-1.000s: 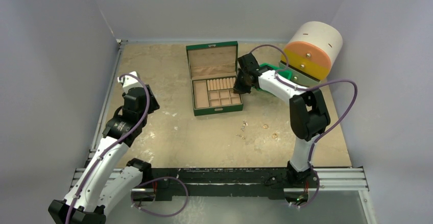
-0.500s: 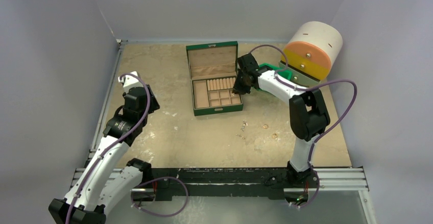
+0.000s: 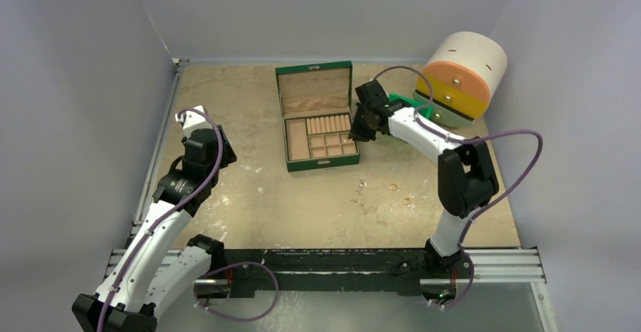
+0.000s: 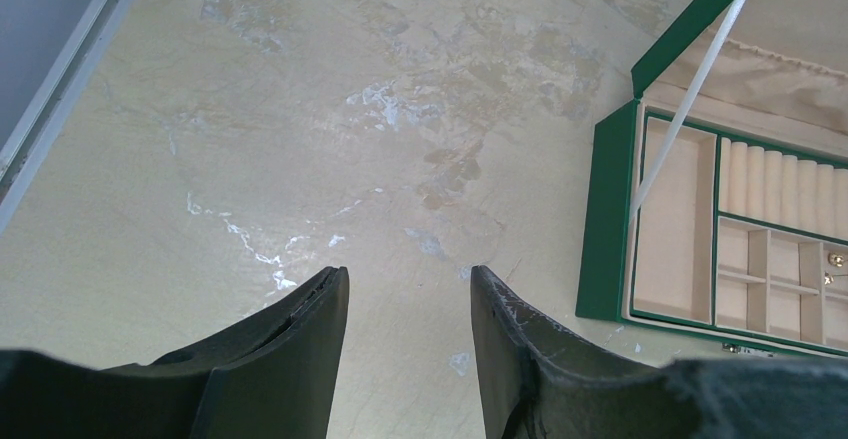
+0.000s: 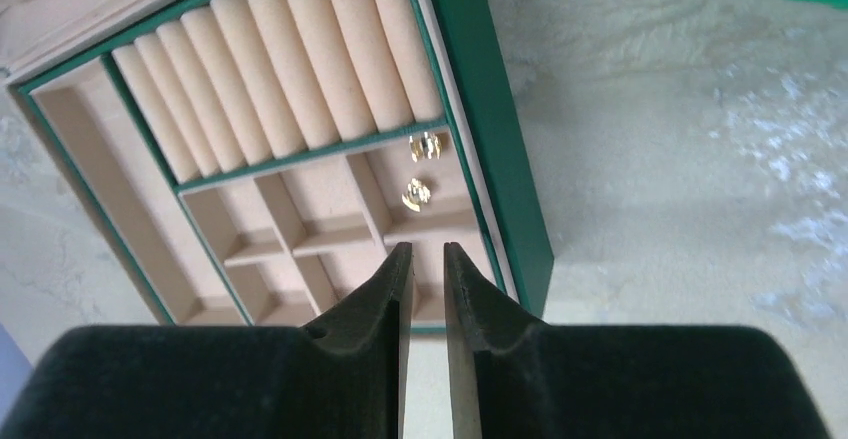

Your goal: Organize the mixed jewelry

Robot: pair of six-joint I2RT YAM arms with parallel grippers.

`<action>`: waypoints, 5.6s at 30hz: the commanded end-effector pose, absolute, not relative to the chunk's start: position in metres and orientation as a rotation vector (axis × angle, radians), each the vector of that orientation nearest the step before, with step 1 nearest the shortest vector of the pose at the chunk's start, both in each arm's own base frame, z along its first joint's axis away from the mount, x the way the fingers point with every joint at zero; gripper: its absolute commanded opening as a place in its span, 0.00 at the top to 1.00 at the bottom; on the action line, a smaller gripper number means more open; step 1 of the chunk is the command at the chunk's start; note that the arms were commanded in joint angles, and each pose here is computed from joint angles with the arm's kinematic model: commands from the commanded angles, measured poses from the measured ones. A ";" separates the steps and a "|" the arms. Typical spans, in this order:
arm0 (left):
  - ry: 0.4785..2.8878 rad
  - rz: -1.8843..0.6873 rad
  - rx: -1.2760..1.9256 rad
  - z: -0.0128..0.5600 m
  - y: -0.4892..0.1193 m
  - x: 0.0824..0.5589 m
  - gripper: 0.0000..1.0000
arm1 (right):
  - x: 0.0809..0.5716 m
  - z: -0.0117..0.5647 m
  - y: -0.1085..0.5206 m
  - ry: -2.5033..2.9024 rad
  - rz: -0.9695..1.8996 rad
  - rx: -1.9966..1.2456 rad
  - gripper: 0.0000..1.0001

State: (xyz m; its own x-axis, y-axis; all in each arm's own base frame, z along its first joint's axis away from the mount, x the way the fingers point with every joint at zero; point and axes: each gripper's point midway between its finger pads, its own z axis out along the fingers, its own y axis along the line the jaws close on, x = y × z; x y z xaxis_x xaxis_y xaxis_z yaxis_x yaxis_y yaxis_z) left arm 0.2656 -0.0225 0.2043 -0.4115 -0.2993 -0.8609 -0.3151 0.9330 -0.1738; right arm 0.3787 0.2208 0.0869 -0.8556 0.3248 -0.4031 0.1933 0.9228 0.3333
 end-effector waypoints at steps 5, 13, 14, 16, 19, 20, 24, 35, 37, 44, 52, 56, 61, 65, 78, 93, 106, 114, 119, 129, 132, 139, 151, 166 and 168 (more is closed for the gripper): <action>1.964 -0.002 -0.434 0.222 -0.024 0.273 0.52 | 0.343 0.125 0.194 2.545 0.367 0.352 0.79; 1.963 0.000 -0.435 0.222 -0.024 0.273 0.52 | 0.303 0.112 0.171 2.552 0.347 0.308 0.78; 1.964 0.001 -0.435 0.221 -0.024 0.273 0.53 | 0.299 0.108 0.169 2.557 0.340 0.295 0.78; 1.965 0.001 -0.435 0.221 -0.024 0.273 0.53 | 0.291 0.098 0.164 2.568 0.331 0.286 0.78; 1.968 0.003 -0.435 0.221 -0.024 0.274 0.53 | 0.282 0.085 0.162 2.583 0.335 0.274 0.78; 1.969 0.005 -0.435 0.220 -0.024 0.274 0.53 | 0.280 0.081 0.162 2.588 0.339 0.267 0.77; 1.971 0.008 -0.435 0.219 -0.024 0.274 0.53 | 0.277 0.067 0.164 2.608 0.347 0.253 0.76; 1.974 0.017 -0.440 0.219 -0.023 0.274 0.53 | 0.285 0.047 0.187 2.654 0.395 0.203 0.72; 1.973 0.017 -0.440 0.219 -0.022 0.274 0.53 | 0.286 0.043 0.189 2.662 0.388 0.198 0.72; 1.974 0.019 -0.440 0.218 -0.022 0.274 0.53 | 0.286 0.032 0.191 2.688 0.350 0.193 0.71; 1.975 0.018 -0.439 0.218 -0.023 0.274 0.53 | 0.283 0.028 0.189 2.696 0.333 0.201 0.86; 1.975 0.018 -0.438 0.219 -0.023 0.274 0.53 | 0.283 0.031 0.188 2.691 0.325 0.203 0.92; 1.976 0.018 -0.439 0.218 -0.023 0.274 0.53 | 0.285 0.040 0.186 2.674 0.320 0.211 0.92; 1.975 0.016 -0.437 0.219 -0.023 0.274 0.53 | 0.286 0.054 0.185 2.645 0.327 0.215 0.92; 1.976 0.011 -0.435 0.219 -0.024 0.274 0.53 | 0.300 0.103 0.190 2.547 0.380 0.213 0.92; 1.969 0.008 -0.438 0.221 -0.023 0.273 0.53 | 0.352 0.158 0.237 2.446 0.526 0.123 0.91; 1.966 0.007 -0.437 0.221 -0.023 0.272 0.53 | 0.392 0.134 0.273 2.482 0.484 0.076 0.89; 1.965 0.008 -0.440 0.221 -0.022 0.272 0.53 | 0.401 0.113 0.277 2.513 0.452 0.082 0.89; 1.966 0.007 -0.438 0.222 -0.023 0.272 0.53 | 0.404 0.104 0.275 2.521 0.417 0.093 0.88; 1.966 0.008 -0.439 0.221 -0.022 0.272 0.53 | 0.409 0.108 0.273 2.499 0.404 0.122 0.79; 1.967 0.009 -0.438 0.221 -0.022 0.272 0.53 | 0.408 0.112 0.273 2.494 0.415 0.122 0.78; 1.969 0.011 -0.438 0.220 -0.023 0.272 0.53 | 0.395 0.122 0.266 2.478 0.434 0.132 0.77; 1.972 0.011 -0.436 0.220 -0.023 0.273 0.53 | 0.385 0.123 0.264 2.477 0.466 0.135 0.80; 1.972 0.005 -0.434 0.220 -0.024 0.273 0.53 | 0.398 0.107 0.274 2.507 0.460 0.173 0.99; 1.972 0.005 -0.434 0.220 -0.024 0.273 0.53 | 0.400 0.107 0.275 2.508 0.460 0.174 0.92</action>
